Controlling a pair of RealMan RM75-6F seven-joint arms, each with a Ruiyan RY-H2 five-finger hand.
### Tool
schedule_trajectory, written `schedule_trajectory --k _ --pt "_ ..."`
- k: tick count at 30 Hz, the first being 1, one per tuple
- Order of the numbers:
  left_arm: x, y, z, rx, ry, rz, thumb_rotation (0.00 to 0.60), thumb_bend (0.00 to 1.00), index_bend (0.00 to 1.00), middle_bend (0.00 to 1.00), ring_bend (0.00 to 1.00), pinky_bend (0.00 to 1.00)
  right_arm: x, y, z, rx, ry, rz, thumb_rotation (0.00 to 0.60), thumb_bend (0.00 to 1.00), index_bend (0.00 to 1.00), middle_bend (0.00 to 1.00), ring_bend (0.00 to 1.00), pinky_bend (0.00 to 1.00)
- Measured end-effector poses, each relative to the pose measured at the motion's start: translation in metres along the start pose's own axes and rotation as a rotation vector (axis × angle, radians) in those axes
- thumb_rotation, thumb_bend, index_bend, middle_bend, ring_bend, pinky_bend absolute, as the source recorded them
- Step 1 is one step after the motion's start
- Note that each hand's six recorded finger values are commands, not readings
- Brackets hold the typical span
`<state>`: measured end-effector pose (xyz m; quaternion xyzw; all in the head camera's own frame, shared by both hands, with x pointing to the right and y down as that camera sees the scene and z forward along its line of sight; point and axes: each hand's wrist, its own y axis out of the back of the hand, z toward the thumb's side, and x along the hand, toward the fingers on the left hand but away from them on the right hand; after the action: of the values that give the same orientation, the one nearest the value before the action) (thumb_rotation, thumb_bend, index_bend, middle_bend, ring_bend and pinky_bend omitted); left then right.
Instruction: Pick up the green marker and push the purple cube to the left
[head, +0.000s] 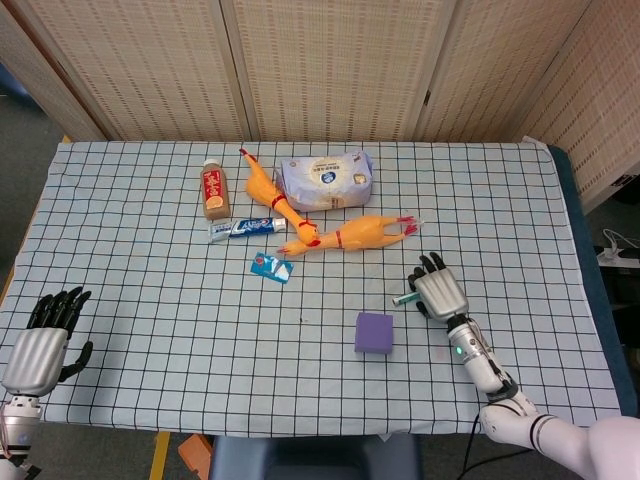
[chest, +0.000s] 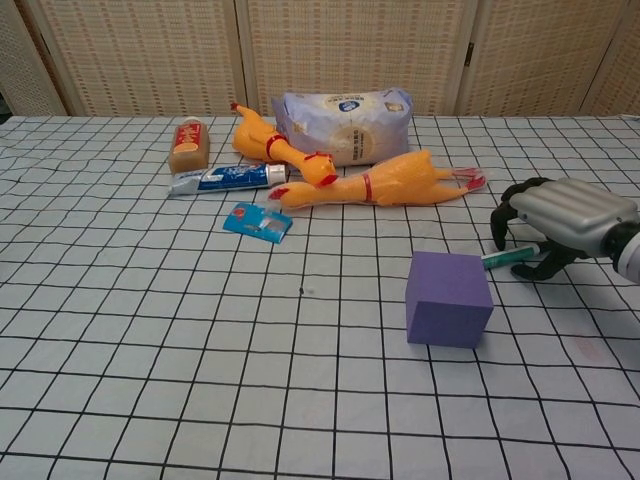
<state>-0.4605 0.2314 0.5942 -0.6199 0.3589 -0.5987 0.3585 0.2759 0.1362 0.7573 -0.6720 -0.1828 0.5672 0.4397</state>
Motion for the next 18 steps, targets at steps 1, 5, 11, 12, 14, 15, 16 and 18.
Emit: schedule_trajectory --k 1,5,11,12,14,15,16,18 --pt "0.0 0.0001 -0.0001 -0.001 0.0 0.0 0.6 0.44 0.0 0.0 0.0 0.05 -0.0002 -0.0002 0.0005 -0.001 0.0 0.001 0.6 0.24 0.48 0.35 0.11 0.11" --pt "-0.0003 0.0006 -0.0003 -0.002 0.002 0.002 0.6 0.44 0.0 0.0 0.0 0.05 -0.0011 -0.0013 0.0025 -0.002 0.001 0.006 0.6 0.24 0.48 0.35 0.11 0.11" --pt "-0.0006 0.0005 -0.0024 -0.001 0.011 0.0 0.6 0.44 0.0 0.0 0.0 0.05 -0.0005 -0.0018 0.0046 0.007 0.002 0.003 0.6 0.25 0.53 0.38 0.14 0.13" --pt "-0.0004 0.0007 -0.0022 -0.002 0.011 0.0 0.6 0.44 0.0 0.0 0.0 0.05 -0.0002 -0.0016 0.0048 0.009 0.002 0.002 0.6 0.25 0.55 0.39 0.15 0.13" --pt "-0.0004 0.0008 -0.0016 -0.002 0.01 -0.001 0.6 0.44 0.0 0.0 0.0 0.05 0.0003 -0.0008 0.005 0.013 0.002 -0.004 0.6 0.26 0.62 0.45 0.2 0.17" --pt "-0.0004 0.0009 -0.0015 -0.002 0.009 -0.001 0.6 0.44 0.0 0.0 0.0 0.05 0.0006 -0.0005 0.005 0.017 0.001 -0.007 0.6 0.27 0.65 0.47 0.21 0.18" --pt "-0.0005 0.0009 -0.0014 -0.002 0.009 -0.001 0.6 0.44 0.0 0.0 0.0 0.05 0.0012 -0.0007 0.0049 0.023 0.0 -0.009 0.6 0.27 0.67 0.49 0.22 0.18" --pt "-0.0009 0.0009 -0.0014 0.0 0.008 -0.001 0.6 0.44 0.0 0.0 0.0 0.05 0.002 -0.0013 0.0046 0.032 -0.001 -0.009 0.6 0.27 0.7 0.51 0.24 0.2"
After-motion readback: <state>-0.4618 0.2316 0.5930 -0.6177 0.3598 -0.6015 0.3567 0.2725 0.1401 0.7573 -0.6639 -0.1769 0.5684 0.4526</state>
